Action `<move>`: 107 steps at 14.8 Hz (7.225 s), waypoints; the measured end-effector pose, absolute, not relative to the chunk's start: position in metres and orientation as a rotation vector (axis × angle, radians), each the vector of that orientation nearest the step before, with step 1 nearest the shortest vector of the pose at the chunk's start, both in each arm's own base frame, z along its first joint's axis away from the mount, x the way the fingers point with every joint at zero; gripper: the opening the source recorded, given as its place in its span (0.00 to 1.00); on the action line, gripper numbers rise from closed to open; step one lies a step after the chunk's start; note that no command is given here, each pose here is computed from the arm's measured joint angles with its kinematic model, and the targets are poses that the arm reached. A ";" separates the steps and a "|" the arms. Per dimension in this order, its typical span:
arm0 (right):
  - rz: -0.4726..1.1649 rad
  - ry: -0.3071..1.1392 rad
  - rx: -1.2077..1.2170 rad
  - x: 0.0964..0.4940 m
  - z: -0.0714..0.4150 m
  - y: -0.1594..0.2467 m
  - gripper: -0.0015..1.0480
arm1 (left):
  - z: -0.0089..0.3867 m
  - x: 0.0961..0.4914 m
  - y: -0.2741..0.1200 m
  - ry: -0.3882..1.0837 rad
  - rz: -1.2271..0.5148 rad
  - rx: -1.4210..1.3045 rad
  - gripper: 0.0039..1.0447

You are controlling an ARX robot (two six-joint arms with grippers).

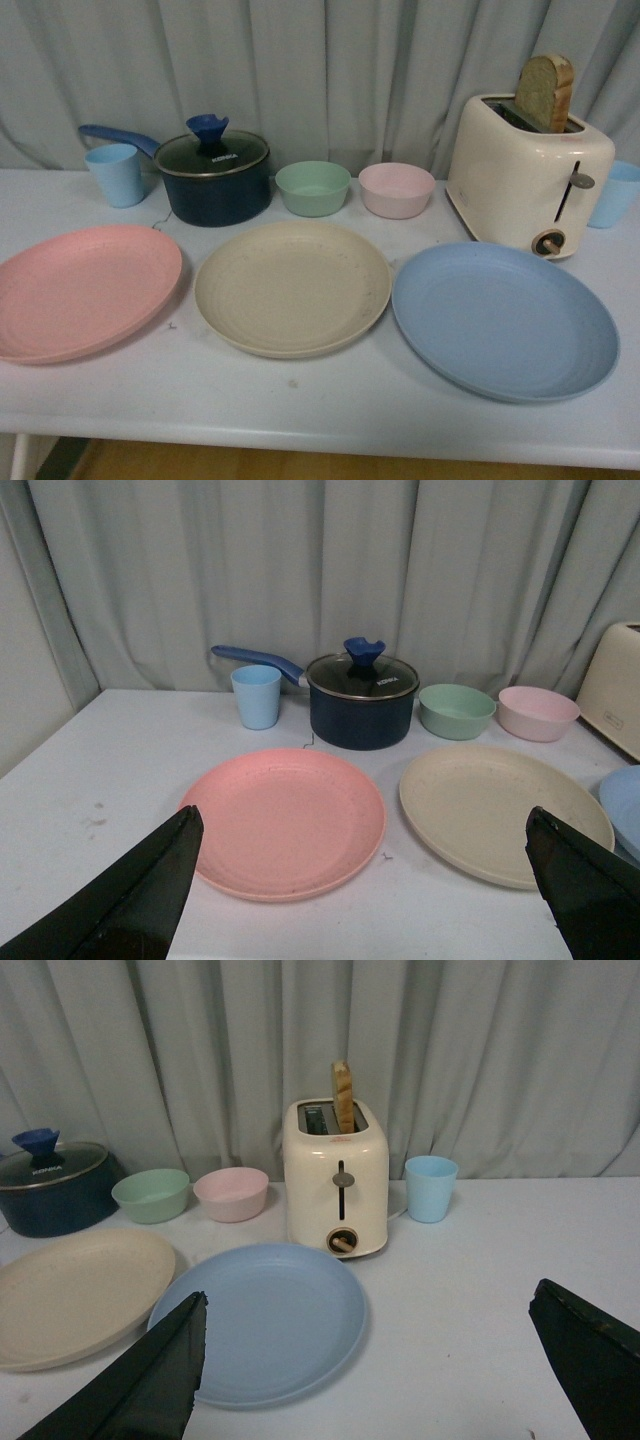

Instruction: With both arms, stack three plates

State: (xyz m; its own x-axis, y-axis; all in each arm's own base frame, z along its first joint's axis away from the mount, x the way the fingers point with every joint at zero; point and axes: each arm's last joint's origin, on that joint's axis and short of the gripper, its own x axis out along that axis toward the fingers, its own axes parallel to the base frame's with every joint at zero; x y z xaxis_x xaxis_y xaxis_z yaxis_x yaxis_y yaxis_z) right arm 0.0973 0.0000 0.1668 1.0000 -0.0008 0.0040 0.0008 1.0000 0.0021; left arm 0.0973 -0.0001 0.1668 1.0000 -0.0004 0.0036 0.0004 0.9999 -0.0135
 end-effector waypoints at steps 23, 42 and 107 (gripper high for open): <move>-0.001 -0.004 0.002 0.097 0.167 0.000 0.94 | 0.167 0.097 0.000 -0.004 0.000 -0.014 0.94; -0.001 -0.004 0.002 0.097 0.167 0.000 0.94 | 0.167 0.097 0.000 -0.004 0.000 -0.014 0.94; -0.001 -0.004 0.002 0.097 0.167 0.000 0.94 | 0.057 0.407 0.155 0.692 0.271 -0.185 0.94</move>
